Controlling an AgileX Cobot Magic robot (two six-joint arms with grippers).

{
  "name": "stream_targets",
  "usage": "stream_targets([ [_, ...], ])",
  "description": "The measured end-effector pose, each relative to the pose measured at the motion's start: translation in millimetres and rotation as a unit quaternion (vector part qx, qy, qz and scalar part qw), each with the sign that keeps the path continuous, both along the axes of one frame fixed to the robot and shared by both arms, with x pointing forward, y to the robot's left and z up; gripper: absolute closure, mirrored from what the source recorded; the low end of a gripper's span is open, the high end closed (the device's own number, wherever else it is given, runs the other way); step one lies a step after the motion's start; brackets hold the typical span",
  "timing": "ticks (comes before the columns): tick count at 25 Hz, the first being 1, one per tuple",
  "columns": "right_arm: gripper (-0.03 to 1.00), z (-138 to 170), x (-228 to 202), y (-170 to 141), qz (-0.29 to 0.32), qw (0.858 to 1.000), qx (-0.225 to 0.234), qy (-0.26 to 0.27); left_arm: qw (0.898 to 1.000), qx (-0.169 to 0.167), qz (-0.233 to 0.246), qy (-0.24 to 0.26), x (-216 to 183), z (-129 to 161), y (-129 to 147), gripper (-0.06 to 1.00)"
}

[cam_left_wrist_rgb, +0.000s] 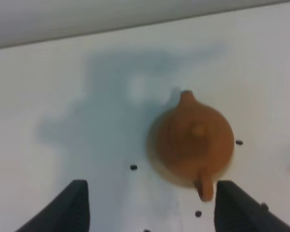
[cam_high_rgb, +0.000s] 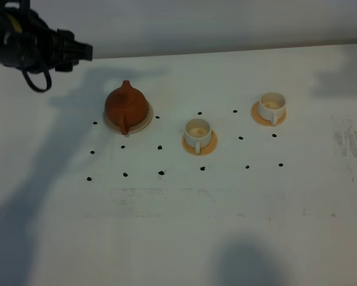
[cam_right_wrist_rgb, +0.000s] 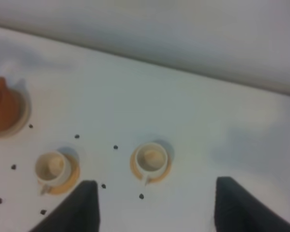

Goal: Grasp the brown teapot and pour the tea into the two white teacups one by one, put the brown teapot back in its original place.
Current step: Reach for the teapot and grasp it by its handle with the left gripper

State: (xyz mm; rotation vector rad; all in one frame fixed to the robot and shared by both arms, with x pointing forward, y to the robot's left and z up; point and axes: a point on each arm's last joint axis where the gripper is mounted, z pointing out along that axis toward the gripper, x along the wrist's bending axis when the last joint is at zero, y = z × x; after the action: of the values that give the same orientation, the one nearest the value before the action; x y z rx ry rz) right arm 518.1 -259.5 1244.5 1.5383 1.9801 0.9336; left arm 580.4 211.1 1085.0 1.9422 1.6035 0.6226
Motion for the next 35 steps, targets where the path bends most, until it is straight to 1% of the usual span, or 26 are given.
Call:
stream_targets([
  [3,0.45,-0.5,-20.1,-1.7,-0.001,1.0,0.001,-0.004,1.0,-0.006,0.004,0.0,-12.4,-8.4,3.1,0.39],
  [6,0.45,-18.0,-36.9,-3.4,-0.003,1.0,0.001,0.007,1.0,-0.009,0.003,-0.002,-22.6,-14.5,5.7,0.39],
  [11,0.45,-42.9,-77.6,-7.7,-0.009,1.0,0.0,0.005,1.0,-0.009,0.004,0.005,-32.1,-26.8,8.1,0.39],
  [13,0.45,-49.8,-97.6,-10.1,-0.011,1.0,-0.003,-0.004,1.0,-0.012,0.007,0.01,-35.4,-32.2,8.9,0.39],
  [19,0.45,-53.4,-162.2,-17.2,-0.018,0.998,-0.003,-0.058,0.999,-0.022,0.017,0.02,-43.5,-53.9,10.7,0.39],
  [22,0.45,-56.7,-189.7,-20.7,-0.021,0.996,-0.008,-0.084,0.999,-0.023,0.017,0.023,-47.2,-63.5,11.4,0.39],
  [26,0.45,-68.7,-217.9,-23.7,-0.023,0.994,-0.01,-0.105,0.999,-0.025,0.015,0.02,-49.9,-71.0,11.7,0.39],
  [32,0.45,-103.2,-239.9,-28.4,-0.034,0.995,-0.022,-0.092,0.999,-0.026,0.014,0.021,-52.3,-76.3,12.2,0.39],
  [35,0.45,-124.3,-245.8,-29.0,-0.039,0.996,-0.018,-0.079,0.999,-0.026,0.014,0.019,-52.0,-76.0,12.1,0.39],
])
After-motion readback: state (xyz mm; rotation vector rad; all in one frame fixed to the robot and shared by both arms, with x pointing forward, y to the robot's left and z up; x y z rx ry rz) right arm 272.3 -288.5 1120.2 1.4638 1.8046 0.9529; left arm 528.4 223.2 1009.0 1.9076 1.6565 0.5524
